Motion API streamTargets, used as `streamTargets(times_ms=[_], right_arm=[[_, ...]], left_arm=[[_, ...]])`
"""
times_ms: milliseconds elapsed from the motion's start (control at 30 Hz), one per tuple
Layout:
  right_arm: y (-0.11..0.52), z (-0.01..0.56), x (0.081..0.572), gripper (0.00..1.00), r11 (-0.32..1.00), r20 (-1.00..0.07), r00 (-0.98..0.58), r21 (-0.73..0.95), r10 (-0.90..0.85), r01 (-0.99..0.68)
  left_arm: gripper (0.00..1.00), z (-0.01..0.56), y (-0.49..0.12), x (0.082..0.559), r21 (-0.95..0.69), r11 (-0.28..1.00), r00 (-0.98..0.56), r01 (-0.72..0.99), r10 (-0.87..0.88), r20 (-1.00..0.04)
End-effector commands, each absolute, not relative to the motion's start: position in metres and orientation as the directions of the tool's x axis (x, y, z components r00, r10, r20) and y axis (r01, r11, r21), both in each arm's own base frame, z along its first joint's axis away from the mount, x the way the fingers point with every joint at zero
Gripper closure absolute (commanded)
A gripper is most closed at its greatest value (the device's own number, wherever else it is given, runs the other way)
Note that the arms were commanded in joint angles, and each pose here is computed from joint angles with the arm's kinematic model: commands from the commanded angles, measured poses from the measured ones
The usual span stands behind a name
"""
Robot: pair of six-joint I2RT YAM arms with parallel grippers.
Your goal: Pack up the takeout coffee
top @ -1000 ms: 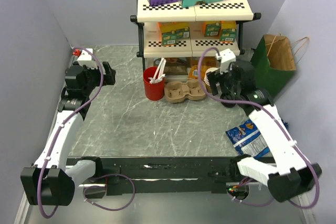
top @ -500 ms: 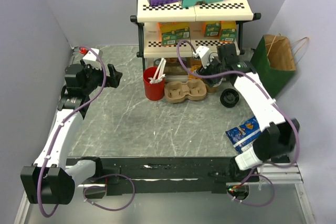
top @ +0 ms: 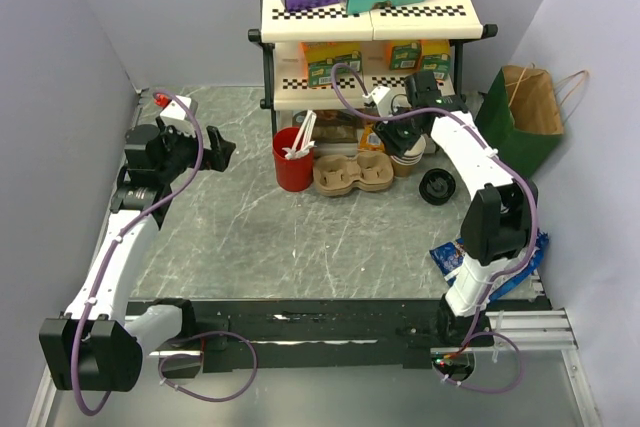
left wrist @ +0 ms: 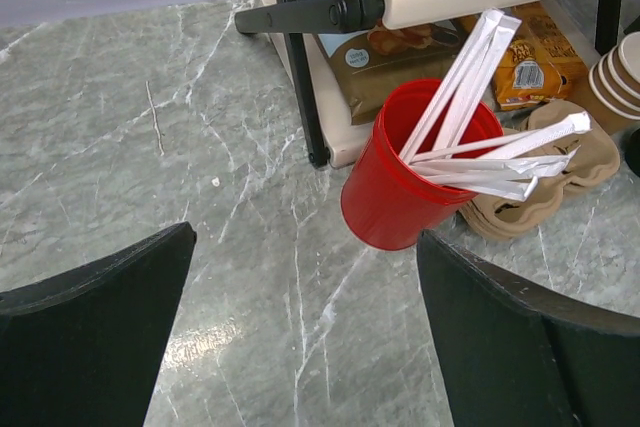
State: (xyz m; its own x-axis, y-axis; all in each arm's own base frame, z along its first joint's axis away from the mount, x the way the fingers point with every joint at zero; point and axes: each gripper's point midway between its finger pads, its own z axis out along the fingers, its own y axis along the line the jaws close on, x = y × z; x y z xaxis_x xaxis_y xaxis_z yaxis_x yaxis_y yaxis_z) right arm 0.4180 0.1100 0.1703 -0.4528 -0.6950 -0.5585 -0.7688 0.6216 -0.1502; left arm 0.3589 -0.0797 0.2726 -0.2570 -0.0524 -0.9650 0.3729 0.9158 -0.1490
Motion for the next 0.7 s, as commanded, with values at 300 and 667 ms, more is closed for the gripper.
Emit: streamTargets(times_ms=[300,667], right_arm=[[0.093,0.166,0.441,0.55,0.689,-0.550,-0.518,-0.153,-0.655,-0.709],[0.091,0.159,0.446,0.63,0.683,-0.533,-0.524,-0.150,-0.665,-0.715]], left_arm=[[0.01,0.284,-0.083,0.359,-0.156,0.904,-0.221,0.398,-0.070,-0.973],[0.01,0.280,-0.077,0.363,-0.174,0.915,-0.229,0.365,-0.093,-0.969]])
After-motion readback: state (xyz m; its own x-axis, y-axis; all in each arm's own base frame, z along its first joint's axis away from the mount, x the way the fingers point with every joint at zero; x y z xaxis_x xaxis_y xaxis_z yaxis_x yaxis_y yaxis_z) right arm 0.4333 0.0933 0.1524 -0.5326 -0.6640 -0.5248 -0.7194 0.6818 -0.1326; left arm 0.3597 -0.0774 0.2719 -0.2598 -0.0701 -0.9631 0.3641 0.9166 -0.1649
